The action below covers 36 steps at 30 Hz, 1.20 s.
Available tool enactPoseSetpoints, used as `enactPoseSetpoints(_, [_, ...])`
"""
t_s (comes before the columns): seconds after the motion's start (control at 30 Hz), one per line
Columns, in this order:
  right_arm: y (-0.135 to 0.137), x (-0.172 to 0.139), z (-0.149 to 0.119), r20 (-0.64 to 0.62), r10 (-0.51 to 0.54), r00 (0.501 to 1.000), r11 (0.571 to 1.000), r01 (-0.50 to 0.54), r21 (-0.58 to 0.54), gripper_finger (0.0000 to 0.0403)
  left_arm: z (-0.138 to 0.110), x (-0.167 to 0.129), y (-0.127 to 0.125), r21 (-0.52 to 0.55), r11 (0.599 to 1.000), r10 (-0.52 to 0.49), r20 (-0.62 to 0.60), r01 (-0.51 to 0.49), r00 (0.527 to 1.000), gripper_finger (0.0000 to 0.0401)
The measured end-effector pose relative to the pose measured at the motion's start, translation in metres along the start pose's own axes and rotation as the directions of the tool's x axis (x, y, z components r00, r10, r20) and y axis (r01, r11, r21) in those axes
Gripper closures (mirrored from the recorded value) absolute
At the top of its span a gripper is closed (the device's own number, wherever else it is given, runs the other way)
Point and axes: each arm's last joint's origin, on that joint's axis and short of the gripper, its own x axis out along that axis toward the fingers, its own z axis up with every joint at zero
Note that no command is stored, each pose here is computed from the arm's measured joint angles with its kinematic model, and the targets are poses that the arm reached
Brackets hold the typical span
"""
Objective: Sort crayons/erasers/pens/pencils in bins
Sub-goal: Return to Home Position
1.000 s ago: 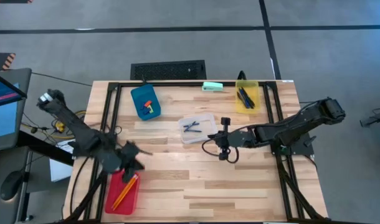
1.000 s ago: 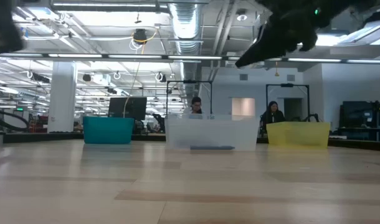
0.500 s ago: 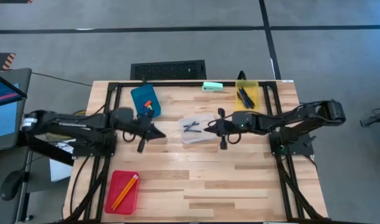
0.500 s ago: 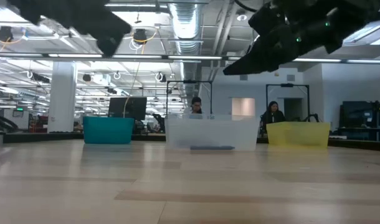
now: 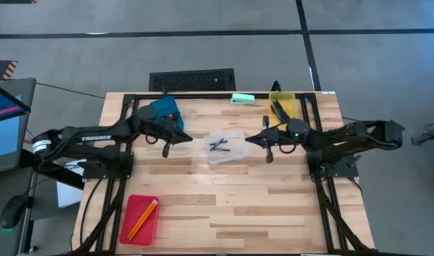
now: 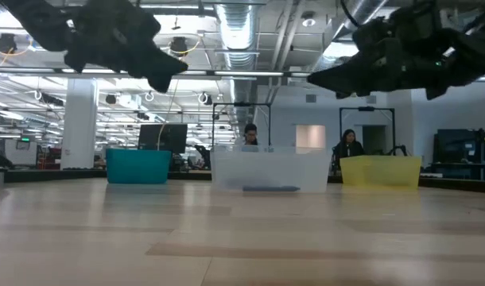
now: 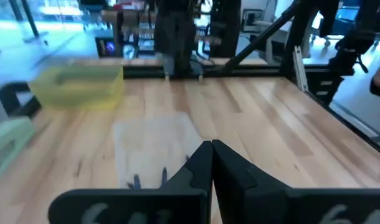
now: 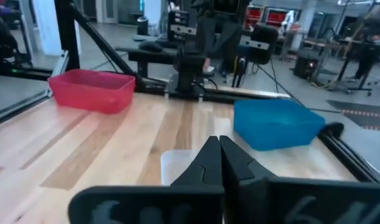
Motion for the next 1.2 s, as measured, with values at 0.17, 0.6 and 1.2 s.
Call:
enactPoseSetpoints(0.17, [-0.006,-0.019,-0.003,-0.048,-0.082,0.995,0.996,0.083,0.022,0.0402,-0.027,0.016,0.015,-0.095,0.994,-0.063,-0.114,0.052,0.991,0.0401])
enactPoseSetpoints(0.6, [0.007,-0.024,-0.042,-0.483,-0.224,0.847,0.945,0.310,0.105,0.0403,-0.066,0.070,0.036,-0.203,0.973,-0.184,-0.387,0.112,0.903,0.0401])
enactPoseSetpoints(1.2, [0.044,0.014,-0.038,-0.566,-0.102,0.818,0.968,0.213,0.134,0.0403,-0.062,0.072,0.036,-0.110,0.994,-0.040,-0.453,-0.011,0.891,0.0401])
